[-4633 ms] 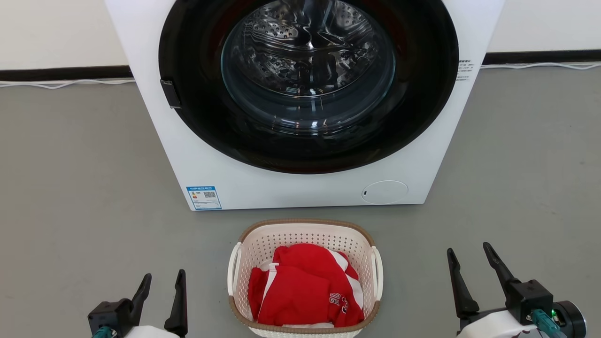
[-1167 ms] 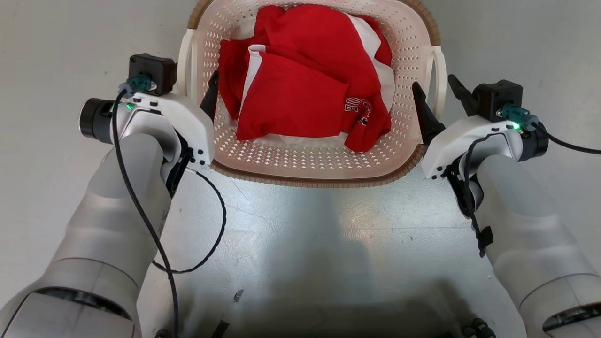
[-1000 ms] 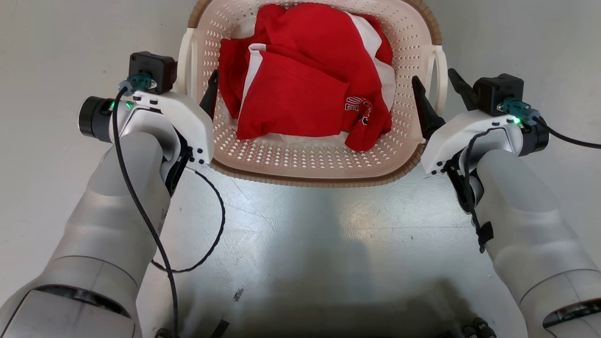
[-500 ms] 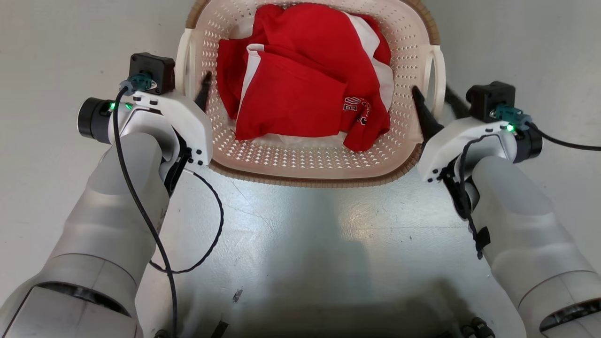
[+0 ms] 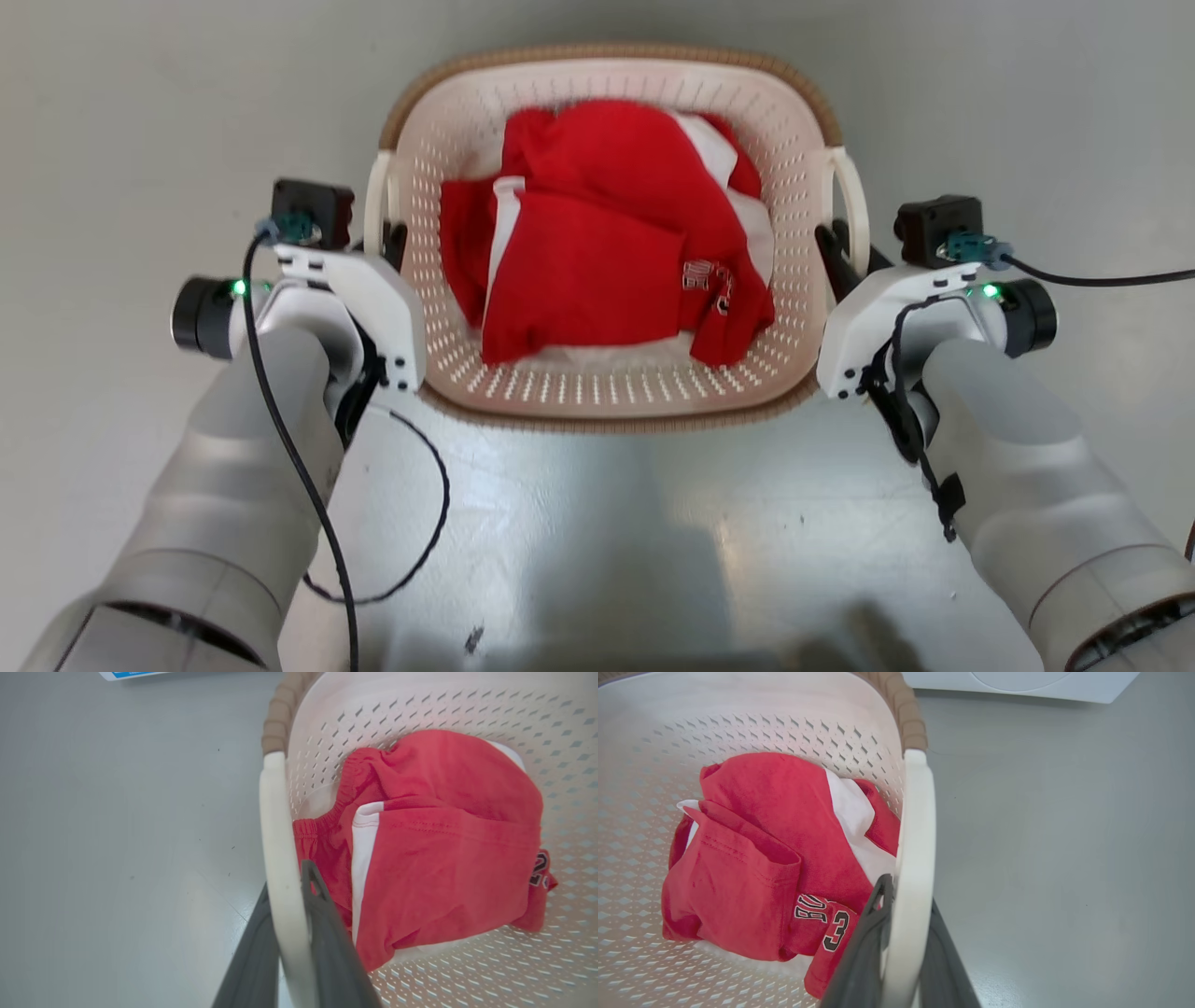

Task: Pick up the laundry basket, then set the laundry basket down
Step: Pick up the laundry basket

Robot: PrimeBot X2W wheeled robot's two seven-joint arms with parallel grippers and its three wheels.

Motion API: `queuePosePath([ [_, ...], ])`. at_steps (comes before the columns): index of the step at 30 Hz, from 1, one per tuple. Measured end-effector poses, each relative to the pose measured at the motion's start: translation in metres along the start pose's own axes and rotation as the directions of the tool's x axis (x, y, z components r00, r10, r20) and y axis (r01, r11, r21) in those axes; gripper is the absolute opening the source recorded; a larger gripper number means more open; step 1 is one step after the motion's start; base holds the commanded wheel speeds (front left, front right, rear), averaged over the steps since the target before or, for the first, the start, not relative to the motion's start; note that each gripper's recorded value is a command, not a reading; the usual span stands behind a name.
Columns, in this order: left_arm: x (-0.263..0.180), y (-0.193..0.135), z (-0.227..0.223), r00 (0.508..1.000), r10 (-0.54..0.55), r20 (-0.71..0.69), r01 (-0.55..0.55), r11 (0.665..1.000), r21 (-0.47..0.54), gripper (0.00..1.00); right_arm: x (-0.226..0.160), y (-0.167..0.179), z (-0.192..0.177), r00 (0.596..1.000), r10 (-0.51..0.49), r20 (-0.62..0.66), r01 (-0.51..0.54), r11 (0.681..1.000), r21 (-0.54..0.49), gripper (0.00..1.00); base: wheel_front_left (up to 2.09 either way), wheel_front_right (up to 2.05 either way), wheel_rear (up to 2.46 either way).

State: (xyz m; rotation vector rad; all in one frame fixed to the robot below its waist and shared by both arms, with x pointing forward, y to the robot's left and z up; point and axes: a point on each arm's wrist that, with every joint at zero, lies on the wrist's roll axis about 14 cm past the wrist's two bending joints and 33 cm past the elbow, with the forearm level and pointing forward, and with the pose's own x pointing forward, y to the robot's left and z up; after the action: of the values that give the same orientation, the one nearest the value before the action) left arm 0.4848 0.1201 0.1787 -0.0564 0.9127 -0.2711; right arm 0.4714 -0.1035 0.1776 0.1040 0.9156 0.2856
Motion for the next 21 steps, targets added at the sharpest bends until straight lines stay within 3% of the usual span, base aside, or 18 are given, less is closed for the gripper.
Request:
queuePosePath([
  [9,-0.049,-0.017,0.012,1.000,-0.005,0.013,0.005,1.000,-0.006,0.00,-0.051,0.011,0.015,1.000,-0.003,-0.004,0.003,1.000,-0.017,0.00,0.00,0.00,0.00],
  [21,-0.125,-0.041,-0.008,0.999,-0.009,-0.039,0.009,1.000,-0.015,0.00,-0.128,0.035,-0.001,1.000,0.002,-0.031,-0.002,1.000,0.001,0.00,0.00,0.00,0.00],
])
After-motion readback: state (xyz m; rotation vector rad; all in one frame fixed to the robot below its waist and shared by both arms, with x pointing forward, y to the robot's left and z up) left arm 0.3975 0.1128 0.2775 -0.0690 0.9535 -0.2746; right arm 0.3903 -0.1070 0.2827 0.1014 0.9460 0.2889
